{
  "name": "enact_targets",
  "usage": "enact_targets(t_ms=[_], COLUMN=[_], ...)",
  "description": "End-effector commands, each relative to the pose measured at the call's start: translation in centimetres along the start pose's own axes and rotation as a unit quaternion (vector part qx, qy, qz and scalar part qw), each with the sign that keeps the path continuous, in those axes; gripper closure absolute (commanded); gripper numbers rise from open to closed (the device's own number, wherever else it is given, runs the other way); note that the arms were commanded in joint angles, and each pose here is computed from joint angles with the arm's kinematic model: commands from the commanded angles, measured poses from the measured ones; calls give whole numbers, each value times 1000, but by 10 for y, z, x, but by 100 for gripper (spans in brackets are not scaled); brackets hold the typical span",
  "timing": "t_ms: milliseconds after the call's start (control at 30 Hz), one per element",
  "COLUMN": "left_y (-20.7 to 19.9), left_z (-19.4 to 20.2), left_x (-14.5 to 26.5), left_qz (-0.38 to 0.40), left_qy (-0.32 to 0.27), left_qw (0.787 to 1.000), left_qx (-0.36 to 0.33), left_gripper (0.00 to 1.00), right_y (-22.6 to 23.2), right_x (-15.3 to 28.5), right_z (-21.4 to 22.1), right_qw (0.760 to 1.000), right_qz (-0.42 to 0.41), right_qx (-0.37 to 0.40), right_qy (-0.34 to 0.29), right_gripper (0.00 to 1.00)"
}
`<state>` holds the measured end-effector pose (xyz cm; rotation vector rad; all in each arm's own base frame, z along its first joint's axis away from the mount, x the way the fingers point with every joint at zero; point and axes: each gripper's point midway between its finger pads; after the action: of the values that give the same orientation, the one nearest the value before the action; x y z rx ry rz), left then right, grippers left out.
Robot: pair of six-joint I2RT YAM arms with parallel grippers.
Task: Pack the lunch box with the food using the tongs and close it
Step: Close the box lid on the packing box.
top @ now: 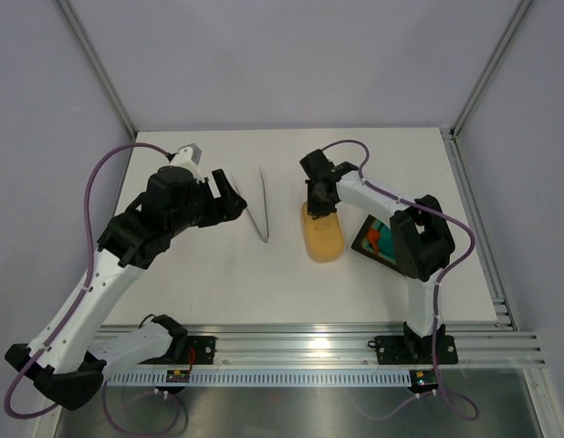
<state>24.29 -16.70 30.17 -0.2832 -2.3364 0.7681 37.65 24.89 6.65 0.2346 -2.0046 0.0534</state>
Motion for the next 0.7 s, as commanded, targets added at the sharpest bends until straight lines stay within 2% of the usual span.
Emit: enact_targets(t_ms=[0, 133, 233, 333, 567, 667], left_y=[1, 2, 3, 3, 2, 3], left_z=[-7, -7, -10, -11, -9, -9], left_x=[2, 2, 4, 4, 1, 2], left_qz=[-1, -3, -4, -6, -6, -8], left_qy=[-20, -21, -28, -30, -24, -24], left_qw=[1000, 1000, 1000, 1000, 1000, 1000], left_qx=[0, -2, -3, -2, -2, -2], left_gripper=[19, 19, 19, 19, 19, 19], right_y=[3, 5, 2, 4, 19, 21], right_x=[28, 89, 103, 102, 37, 24], right_z=[-4, -31, -20, 9, 101, 116], right_qw=[1000, 994, 994, 996, 998, 998], right_qz=[-13, -38, -40, -44, -47, -35], right_qx=[4, -12, -16, -12, -12, 1], right_qy=[-20, -98, -102, -79, 32, 56], right_gripper=[100, 100, 99, 99, 98, 98])
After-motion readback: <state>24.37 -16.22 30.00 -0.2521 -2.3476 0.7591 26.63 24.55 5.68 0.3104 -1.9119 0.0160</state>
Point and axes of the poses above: each gripper's point midway between its finger pads, its own x axis back along the fingers, its own y axis along the line the jaws close on, z = x × y, and after that the axes turned 10 degrees about x, right-handed
